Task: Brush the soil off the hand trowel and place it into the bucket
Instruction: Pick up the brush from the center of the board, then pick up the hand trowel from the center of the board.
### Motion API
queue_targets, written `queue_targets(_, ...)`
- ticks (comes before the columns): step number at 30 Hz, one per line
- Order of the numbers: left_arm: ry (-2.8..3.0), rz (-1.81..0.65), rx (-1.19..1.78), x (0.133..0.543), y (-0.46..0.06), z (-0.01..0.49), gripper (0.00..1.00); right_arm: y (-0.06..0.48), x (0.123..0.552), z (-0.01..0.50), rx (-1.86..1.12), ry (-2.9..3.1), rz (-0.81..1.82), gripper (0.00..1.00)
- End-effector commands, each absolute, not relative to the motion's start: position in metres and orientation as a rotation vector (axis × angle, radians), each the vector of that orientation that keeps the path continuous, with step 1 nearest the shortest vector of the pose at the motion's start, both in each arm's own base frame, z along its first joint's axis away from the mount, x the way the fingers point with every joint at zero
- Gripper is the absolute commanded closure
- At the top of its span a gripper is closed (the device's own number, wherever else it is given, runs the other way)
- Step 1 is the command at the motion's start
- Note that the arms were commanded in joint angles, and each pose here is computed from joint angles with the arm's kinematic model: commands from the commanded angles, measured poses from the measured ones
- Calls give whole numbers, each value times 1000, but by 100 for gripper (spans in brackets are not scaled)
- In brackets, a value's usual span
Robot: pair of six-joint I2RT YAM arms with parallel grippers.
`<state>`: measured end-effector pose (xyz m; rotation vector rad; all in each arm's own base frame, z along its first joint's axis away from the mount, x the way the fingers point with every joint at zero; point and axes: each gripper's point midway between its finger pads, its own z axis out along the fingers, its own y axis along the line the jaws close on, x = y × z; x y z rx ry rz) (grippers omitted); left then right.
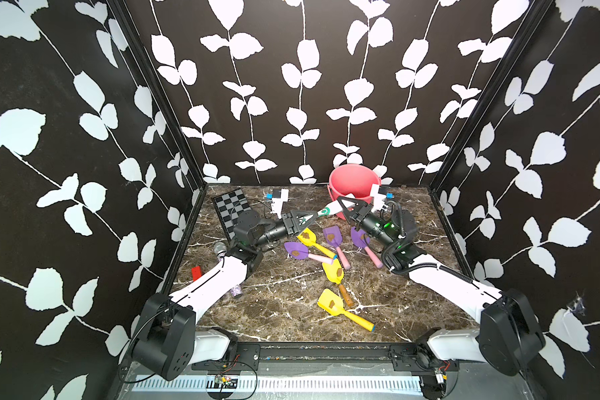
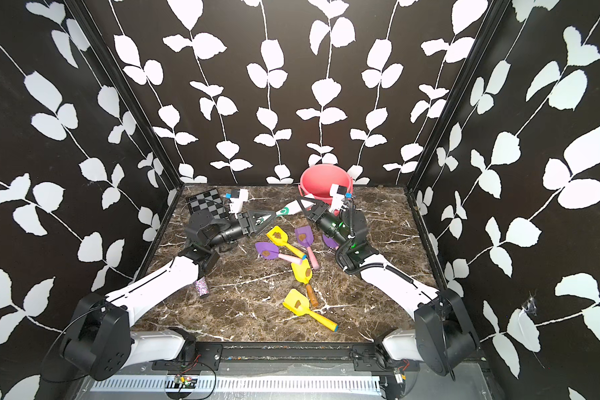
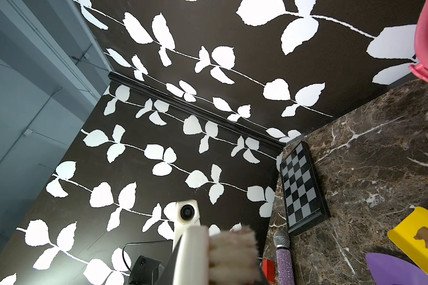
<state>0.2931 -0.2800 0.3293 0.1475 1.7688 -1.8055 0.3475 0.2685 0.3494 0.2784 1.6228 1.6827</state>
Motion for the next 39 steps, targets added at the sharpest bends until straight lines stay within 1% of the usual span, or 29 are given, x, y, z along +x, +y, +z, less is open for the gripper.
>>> queue_targets(1, 1714, -1820, 207, 290, -280, 348, 70, 265, 340, 390, 216, 1493, 1754, 88)
queue_targets(5, 1710, -1827, 211, 288, -280, 349, 85, 263, 343, 386, 225, 1499, 1746, 88)
queue_targets(8, 1715, -1817, 217, 287, -280, 349, 100, 263, 345, 384, 229, 1503, 1742, 87)
queue_targets(10, 1727, -1802, 220, 287, -279, 347, 100, 262, 347, 381, 213, 1506, 1712, 85)
queue_targets(12, 1739, -1780, 218, 288, -278, 344, 100, 260, 349, 376, 211, 1519, 1686, 79)
queue_targets(14, 1756, -1756, 221, 289, -275, 342, 100, 258, 349, 372, 205, 1538, 1644, 77)
queue_targets(15, 1759, -1745, 221, 289, -274, 342, 100, 257, 349, 370, 198, 1553, 1620, 73)
queue_targets(16, 1755, -1738, 225, 289, -273, 343, 100, 256, 349, 368, 192, 1565, 1593, 63)
queue_targets(17, 1753, -1729, 222, 290, -271, 343, 100, 254, 349, 365, 190, 1579, 1565, 56)
queue_targets(19, 1758, -1696, 207, 293, -266, 342, 100, 248, 349, 356, 194, 1623, 1485, 36)
queue_targets(21, 1781, -1636, 169, 299, -255, 336, 100, 237, 349, 346, 197, 1675, 1388, 26)
queue_targets(23, 1805, -1540, 111, 307, -237, 328, 100, 216, 348, 332, 198, 1754, 1219, 22)
queue_targets(25, 1884, -1402, 54, 312, -216, 314, 100, 191, 343, 310, 176, 1880, 958, 21)
queue_targets(27, 1983, -1204, 44, 316, -197, 298, 100, 169, 334, 285, 76, 2008, 682, 20)
queue_targets(28, 2028, -1114, 54, 315, -190, 292, 100, 159, 329, 272, 32, 2067, 573, 20)
queue_targets(30, 2062, -1031, 67, 316, -184, 287, 100, 155, 320, 245, -52, 2159, 452, 20)
queue_targets(35, 2085, -978, 128, 321, -184, 288, 100, 170, 303, 193, -339, 2277, 218, 19)
queue_targets(39, 2112, -1023, 159, 325, -194, 288, 100, 168, 305, 151, -420, 2349, 118, 18)
